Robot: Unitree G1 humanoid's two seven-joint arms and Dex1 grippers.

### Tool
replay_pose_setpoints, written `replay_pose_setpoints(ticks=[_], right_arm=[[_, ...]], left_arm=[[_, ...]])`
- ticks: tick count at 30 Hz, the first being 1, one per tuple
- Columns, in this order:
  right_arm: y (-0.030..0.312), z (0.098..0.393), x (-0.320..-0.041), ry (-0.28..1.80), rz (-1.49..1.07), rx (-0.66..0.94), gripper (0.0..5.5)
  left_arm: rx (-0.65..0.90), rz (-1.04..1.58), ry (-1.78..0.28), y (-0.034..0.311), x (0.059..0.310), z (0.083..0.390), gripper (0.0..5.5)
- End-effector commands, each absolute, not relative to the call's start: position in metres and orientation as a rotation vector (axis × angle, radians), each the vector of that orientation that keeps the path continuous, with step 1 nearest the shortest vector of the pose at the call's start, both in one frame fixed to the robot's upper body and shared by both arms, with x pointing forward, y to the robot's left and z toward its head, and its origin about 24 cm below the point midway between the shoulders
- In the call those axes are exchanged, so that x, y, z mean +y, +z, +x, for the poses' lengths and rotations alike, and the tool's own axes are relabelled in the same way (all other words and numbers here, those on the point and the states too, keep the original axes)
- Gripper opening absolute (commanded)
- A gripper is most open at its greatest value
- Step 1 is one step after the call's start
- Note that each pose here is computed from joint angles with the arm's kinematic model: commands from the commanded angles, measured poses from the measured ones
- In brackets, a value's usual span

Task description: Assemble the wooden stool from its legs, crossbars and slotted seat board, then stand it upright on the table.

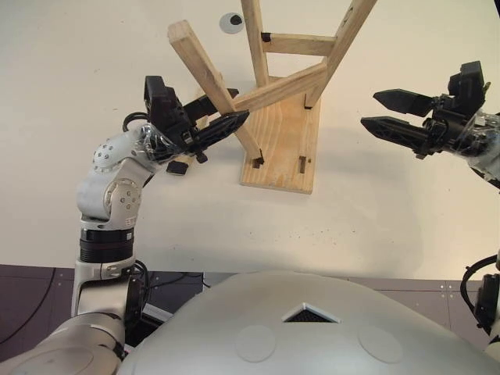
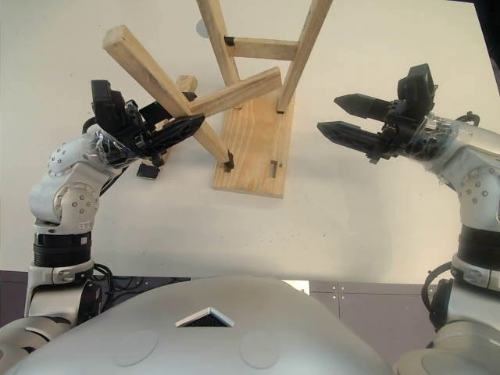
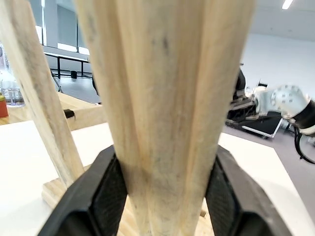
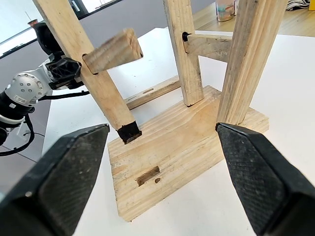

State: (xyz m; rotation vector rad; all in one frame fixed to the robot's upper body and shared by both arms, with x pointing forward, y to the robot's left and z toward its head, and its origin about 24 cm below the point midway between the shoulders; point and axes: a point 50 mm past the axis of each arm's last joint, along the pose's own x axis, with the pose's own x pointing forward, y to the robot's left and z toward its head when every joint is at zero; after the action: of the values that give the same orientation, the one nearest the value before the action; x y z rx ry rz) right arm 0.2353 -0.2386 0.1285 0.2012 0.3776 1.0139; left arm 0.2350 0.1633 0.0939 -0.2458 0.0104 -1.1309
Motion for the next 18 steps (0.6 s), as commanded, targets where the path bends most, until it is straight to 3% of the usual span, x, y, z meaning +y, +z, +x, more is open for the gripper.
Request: replay_pose_setpoints(ticks=[1,7,18], right_arm=[[0.127,0.237,-0.238,1.021,0.186,0.386,3.98],[0.124,0.238,-0.236,1.028,0.183,0.389,3.98],[0.113,0.234,-0.232,1.021,0.182,0.386,3.98]], left_arm=[[0.045,-0.165,-1.148,0.082,0.166,0.231,2.05],[0.100,-0.041,-1.237,0.071,0.170,0.229,2.05],[0.213,0.009,-1.383,0.085,0.184,0.244,2.02]])
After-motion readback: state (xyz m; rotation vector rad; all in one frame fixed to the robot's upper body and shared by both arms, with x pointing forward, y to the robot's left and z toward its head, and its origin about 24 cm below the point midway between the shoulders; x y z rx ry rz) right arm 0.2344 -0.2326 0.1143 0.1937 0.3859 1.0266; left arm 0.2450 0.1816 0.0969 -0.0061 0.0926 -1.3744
